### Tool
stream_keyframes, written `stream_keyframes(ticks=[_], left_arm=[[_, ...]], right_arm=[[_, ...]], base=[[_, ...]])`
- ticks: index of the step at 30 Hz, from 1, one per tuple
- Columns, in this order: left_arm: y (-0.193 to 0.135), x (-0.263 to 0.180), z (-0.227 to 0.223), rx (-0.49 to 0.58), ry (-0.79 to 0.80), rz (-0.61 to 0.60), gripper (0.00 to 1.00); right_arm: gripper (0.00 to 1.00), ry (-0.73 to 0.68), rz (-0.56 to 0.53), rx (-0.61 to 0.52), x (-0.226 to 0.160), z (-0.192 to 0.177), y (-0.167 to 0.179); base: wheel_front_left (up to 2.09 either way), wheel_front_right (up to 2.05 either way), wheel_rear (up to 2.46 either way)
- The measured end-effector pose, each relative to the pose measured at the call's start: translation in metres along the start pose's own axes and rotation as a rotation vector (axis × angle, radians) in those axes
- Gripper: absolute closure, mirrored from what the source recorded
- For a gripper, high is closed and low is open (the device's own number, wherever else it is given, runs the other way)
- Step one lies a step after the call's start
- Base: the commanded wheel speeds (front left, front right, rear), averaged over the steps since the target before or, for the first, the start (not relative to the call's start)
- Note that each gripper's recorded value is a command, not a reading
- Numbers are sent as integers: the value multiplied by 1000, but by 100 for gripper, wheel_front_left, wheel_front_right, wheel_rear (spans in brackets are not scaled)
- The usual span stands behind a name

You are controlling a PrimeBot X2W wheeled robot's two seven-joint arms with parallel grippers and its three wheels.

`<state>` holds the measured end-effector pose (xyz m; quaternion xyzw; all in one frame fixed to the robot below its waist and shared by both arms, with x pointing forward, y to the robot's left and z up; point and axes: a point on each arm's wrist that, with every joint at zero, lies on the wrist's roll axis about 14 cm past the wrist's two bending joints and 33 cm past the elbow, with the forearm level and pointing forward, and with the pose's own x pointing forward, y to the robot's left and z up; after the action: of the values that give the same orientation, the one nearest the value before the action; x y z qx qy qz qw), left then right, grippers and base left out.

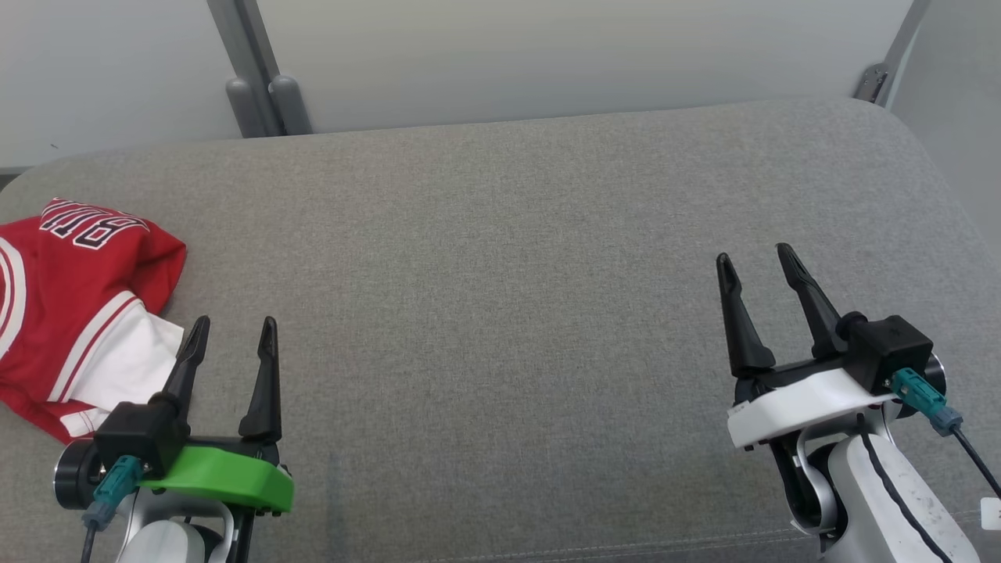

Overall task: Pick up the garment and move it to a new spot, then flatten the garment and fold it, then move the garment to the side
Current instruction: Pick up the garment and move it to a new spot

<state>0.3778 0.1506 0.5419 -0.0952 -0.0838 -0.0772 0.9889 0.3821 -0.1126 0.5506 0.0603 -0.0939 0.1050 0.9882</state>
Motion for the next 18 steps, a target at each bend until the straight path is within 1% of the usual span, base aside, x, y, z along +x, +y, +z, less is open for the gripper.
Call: stream_keyframes(ticks=[9,18], left_arm=[[6,-1,1,-3,-4,20,0],[26,-13,5,10,-11,83,0]], right_arm=[[0,-2,-3,8,5,-1,-1],[0,4,66,30,17,-6,20]], base=[[0,0,0],[0,0,0]])
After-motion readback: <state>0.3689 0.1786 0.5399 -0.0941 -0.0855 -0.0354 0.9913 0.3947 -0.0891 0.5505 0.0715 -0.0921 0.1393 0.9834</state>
